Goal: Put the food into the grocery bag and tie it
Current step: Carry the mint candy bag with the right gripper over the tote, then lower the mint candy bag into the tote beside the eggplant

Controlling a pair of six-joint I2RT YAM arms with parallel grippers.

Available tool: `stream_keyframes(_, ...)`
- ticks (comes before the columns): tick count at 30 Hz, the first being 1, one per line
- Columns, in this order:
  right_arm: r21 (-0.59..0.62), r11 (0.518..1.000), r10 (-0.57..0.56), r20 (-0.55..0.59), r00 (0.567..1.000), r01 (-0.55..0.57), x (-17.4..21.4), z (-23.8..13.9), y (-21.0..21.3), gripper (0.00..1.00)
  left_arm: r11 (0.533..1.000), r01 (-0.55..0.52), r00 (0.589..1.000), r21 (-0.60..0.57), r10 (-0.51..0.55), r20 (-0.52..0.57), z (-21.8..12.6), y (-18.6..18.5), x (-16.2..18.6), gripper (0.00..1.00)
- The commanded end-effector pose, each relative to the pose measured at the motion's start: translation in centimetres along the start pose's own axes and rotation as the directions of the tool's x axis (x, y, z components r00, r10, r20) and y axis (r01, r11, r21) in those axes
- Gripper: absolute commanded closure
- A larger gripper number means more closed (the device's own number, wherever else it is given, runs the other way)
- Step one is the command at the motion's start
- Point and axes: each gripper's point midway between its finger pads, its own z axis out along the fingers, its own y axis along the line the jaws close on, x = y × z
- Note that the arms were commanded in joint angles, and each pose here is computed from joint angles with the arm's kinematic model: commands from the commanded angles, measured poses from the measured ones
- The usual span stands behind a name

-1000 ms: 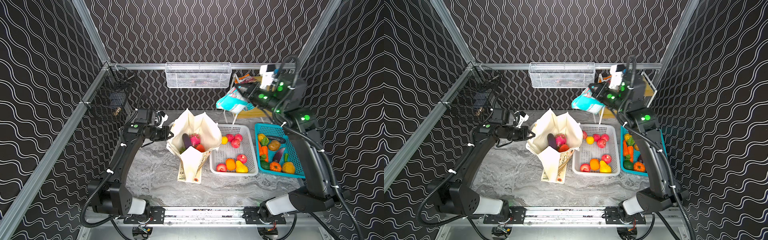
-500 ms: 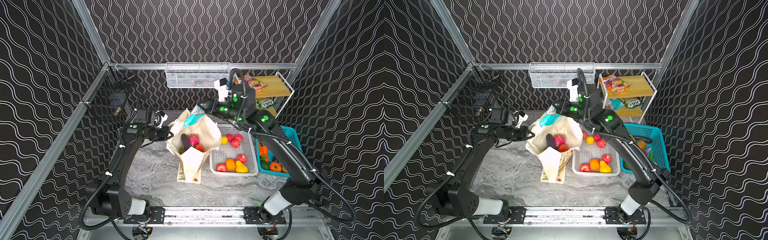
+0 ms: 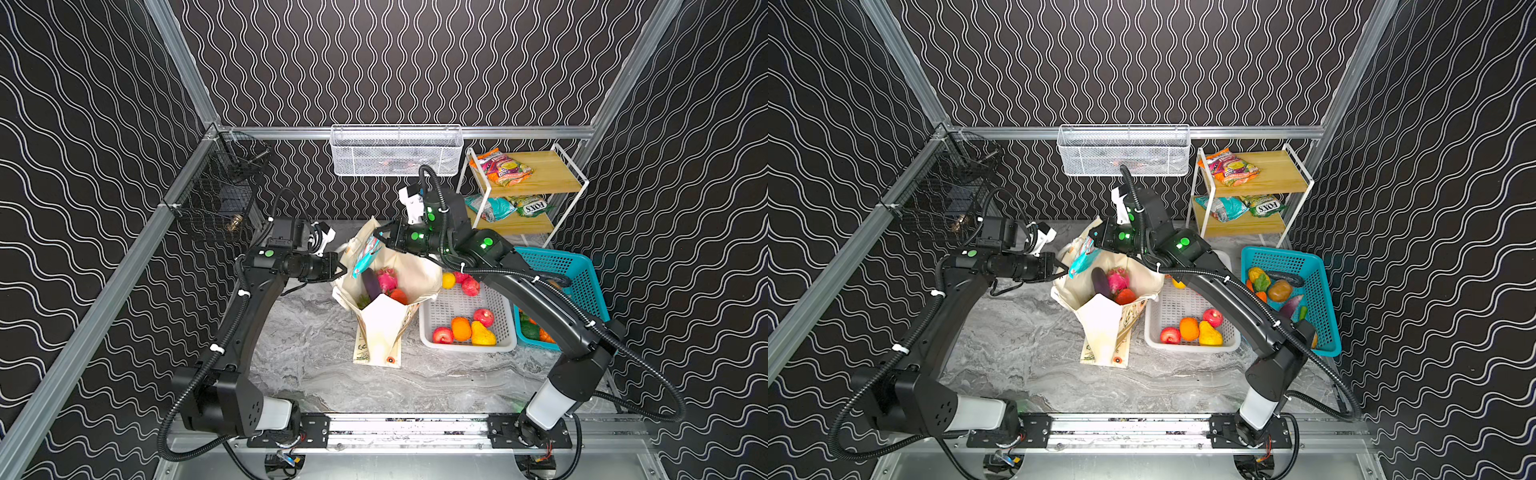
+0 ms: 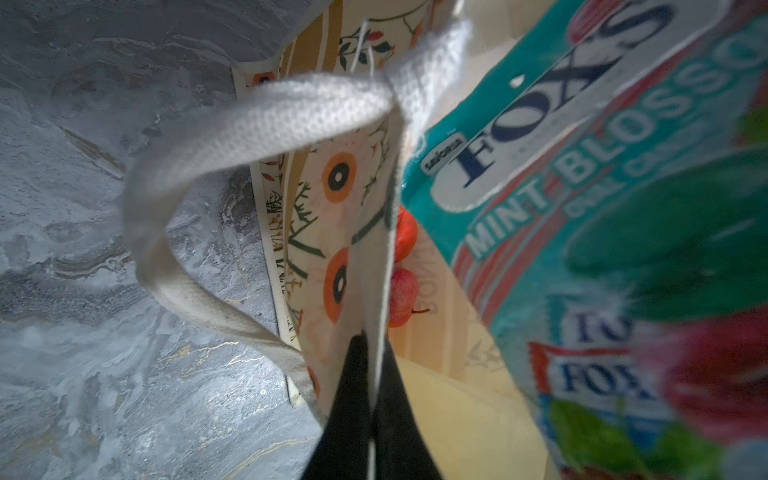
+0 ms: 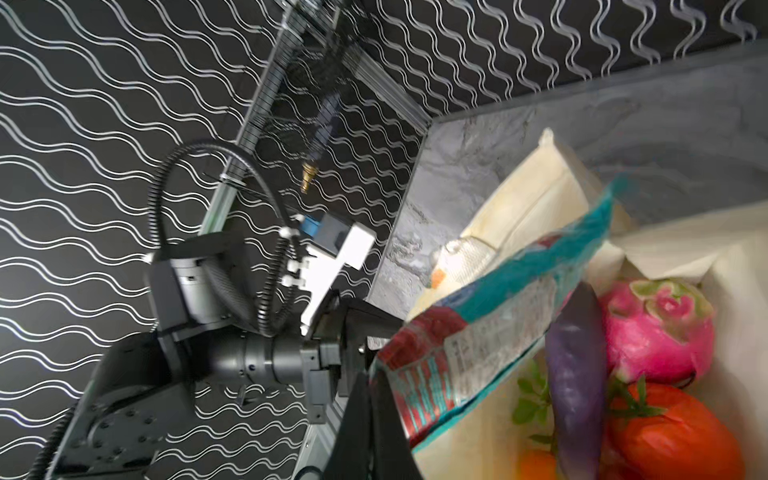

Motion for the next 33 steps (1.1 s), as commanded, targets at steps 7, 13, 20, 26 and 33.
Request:
stream_keyframes(7, -0.011, 1.000, 0.019, -0.005, 1.000, -0.019, 1.0, 1.6, -1.3, 1.00, 0.999, -0.022, 0.999, 0.036, 0.021, 0.024, -0.3, -0.8, -0.7, 1.00)
stream_keyframes(13, 0.016, 0.999, 0.030, -0.034, 0.999, -0.030, 2.2, 2.9, -3.1, 1.00, 0.999, -0.021, 0.999, 0.037, 0.021, 0.025, -0.3, -0.8, -0.7, 1.00)
stream_keyframes(20, 0.042, 0.998, 0.050, -0.079, 0.996, -0.047, 3.5, 5.0, -4.9, 1.00, 0.999, -0.020, 0.999, 0.040, 0.019, 0.026, -0.4, -0.9, -0.7, 1.00)
stream_keyframes(26, 0.077, 0.995, 0.066, -0.089, 0.994, -0.059, 4.3, 6.7, -6.9, 1.00, 0.998, -0.019, 1.000, 0.053, 0.017, 0.026, -0.5, -1.2, -0.5, 1.00)
stream_keyframes(33, 0.076, 0.994, 0.082, -0.120, 0.989, -0.073, 4.9, 8.3, -7.6, 1.00, 0.998, -0.017, 1.000, 0.057, 0.016, 0.027, -0.5, -1.3, -0.3, 1.00)
